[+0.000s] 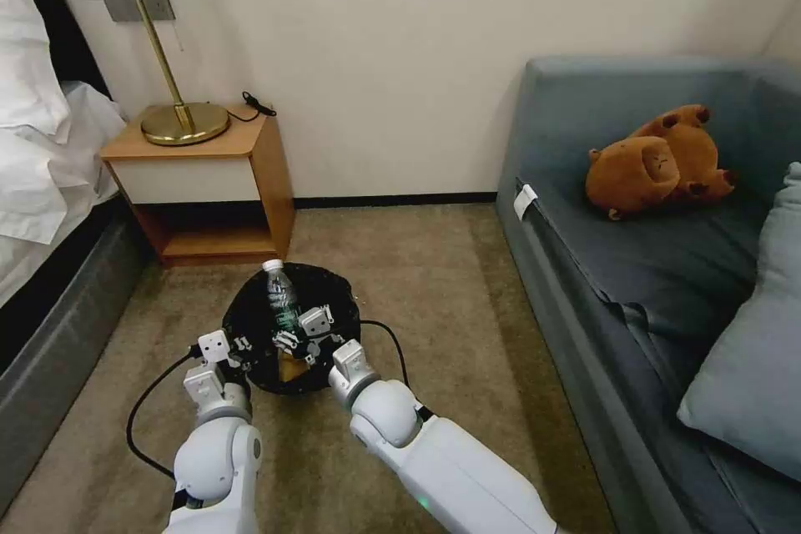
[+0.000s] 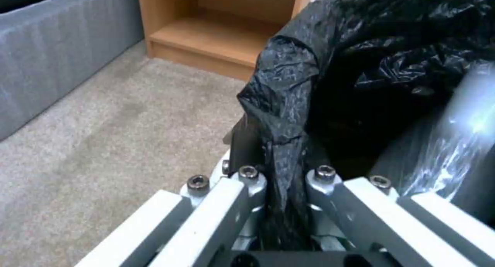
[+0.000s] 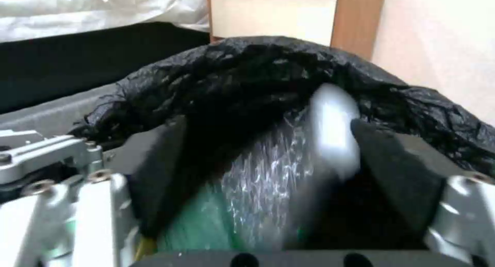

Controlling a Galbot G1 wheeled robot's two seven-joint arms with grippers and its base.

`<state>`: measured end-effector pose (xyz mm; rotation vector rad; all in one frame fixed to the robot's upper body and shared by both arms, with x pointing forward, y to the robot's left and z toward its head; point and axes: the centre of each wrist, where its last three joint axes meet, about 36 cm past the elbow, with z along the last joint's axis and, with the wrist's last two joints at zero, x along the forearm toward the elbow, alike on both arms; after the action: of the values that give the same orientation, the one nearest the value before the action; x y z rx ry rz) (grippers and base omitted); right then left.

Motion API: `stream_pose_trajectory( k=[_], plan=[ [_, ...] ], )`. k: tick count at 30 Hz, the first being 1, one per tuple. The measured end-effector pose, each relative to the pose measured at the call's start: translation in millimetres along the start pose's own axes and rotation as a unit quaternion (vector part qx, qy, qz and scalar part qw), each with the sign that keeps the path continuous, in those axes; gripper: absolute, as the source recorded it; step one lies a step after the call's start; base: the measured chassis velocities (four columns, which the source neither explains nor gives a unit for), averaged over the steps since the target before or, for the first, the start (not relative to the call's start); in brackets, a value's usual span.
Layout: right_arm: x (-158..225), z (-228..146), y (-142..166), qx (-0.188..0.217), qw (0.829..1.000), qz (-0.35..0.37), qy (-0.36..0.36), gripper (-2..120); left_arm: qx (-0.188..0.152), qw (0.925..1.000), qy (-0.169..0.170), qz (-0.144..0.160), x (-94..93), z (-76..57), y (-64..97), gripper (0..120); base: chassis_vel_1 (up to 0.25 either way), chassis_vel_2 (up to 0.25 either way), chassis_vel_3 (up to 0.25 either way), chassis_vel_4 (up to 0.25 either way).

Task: Pick up the trash bin, then pick up the garbage on the floor and place it into the trash bin.

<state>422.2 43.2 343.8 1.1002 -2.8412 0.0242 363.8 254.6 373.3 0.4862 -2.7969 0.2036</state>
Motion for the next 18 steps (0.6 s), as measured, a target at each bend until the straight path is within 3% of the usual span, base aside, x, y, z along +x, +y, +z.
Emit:
stream_pose_trajectory(
  k=[2,5,18],
  plan=[
    [-0.7,-0.8,1.1,-0.001,1.000,-0.001,-0.001,96,0.000,1.0000,0.000,-0.001,-0.1,-0.2,0.2,3,0.000,0.000,0.000,0.000],
    [-1.3,-1.7,1.1,-0.001,1.000,-0.001,-0.001,99,0.000,1.0000,0.000,-0.001,-0.1,-0.1,0.2,3,0.000,0.000,0.000,0.000],
    [2.9,-6.2,-8.0,0.001,1.000,0.003,-0.004,100,0.003,1.0000,0.001,0.000,-1.6,0.0,-0.6,3,0.000,0.000,0.000,0.000]
  ],
)
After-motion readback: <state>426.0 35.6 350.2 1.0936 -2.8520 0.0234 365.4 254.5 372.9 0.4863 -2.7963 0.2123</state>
